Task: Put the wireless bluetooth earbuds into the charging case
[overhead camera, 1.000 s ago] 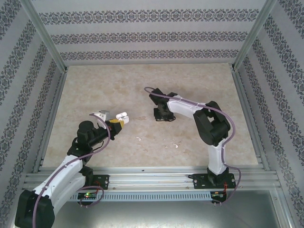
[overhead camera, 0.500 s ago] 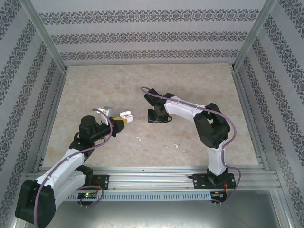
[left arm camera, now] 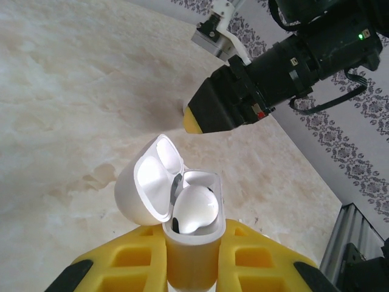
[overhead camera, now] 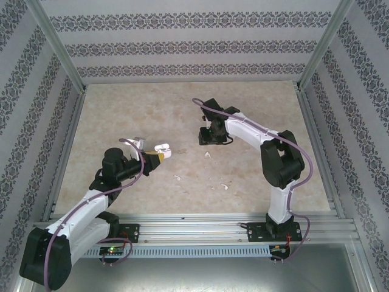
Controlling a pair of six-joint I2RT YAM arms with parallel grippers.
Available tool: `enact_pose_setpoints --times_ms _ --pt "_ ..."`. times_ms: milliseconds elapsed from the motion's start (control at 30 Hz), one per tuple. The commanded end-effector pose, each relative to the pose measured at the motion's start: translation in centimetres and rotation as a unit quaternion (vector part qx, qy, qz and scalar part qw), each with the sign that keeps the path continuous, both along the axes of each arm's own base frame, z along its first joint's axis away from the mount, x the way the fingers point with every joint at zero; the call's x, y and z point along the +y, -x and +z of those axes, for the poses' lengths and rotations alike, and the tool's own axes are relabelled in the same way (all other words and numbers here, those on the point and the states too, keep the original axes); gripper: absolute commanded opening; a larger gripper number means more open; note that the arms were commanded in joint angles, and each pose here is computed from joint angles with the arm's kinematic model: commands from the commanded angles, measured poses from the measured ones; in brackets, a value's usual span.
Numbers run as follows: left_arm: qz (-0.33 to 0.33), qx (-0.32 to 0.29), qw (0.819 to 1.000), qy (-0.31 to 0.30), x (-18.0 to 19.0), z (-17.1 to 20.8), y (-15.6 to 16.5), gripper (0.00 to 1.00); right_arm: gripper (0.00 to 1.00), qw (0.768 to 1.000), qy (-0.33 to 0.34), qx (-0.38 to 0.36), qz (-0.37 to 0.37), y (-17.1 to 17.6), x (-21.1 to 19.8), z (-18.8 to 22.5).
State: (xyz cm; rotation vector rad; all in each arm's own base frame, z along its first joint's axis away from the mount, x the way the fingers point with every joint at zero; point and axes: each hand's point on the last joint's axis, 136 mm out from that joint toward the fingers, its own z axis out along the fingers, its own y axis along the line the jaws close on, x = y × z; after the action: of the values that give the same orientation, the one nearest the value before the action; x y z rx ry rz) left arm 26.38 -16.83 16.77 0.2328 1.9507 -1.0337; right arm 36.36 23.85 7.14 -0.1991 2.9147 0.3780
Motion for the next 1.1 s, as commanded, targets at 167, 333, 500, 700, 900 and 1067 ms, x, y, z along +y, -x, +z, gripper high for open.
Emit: enact_pose_setpoints --times_ms 167,333,500,700,900,1067 --pt "-0.029 -0.019 0.999 0.024 -1.3 1.7 0.5 0.02 0.44 0.998 -0.018 0.060 0.031 0.7 -0.2 -4.4" --pt "-0.026 -0.013 0.999 0.019 -1.1 1.2 0.7 0.02 0.43 0.996 -0.036 0.087 0.010 1.8 0.1 -5.6" --pt "-0.024 -0.019 0.999 0.017 -1.1 1.3 0.6 0.02 0.43 0.993 -0.049 0.105 -0.015 2.9 0.5 -6.2" --pt "-0.025 -0.018 0.999 0.015 -1.1 1.3 0.5 0.02 0.43 0.990 -0.052 0.117 -0.061 3.8 0.3 -6.0" --pt "-0.024 -0.019 0.999 0.015 -1.1 1.3 0.5 0.02 0.42 0.987 -0.054 0.118 -0.096 4.3 0.4 -5.0" --pt "-0.023 -0.019 0.999 0.014 -1.0 1.2 0.7 0.02 0.42 0.987 -0.048 0.116 -0.098 4.6 0.7 -4.4"
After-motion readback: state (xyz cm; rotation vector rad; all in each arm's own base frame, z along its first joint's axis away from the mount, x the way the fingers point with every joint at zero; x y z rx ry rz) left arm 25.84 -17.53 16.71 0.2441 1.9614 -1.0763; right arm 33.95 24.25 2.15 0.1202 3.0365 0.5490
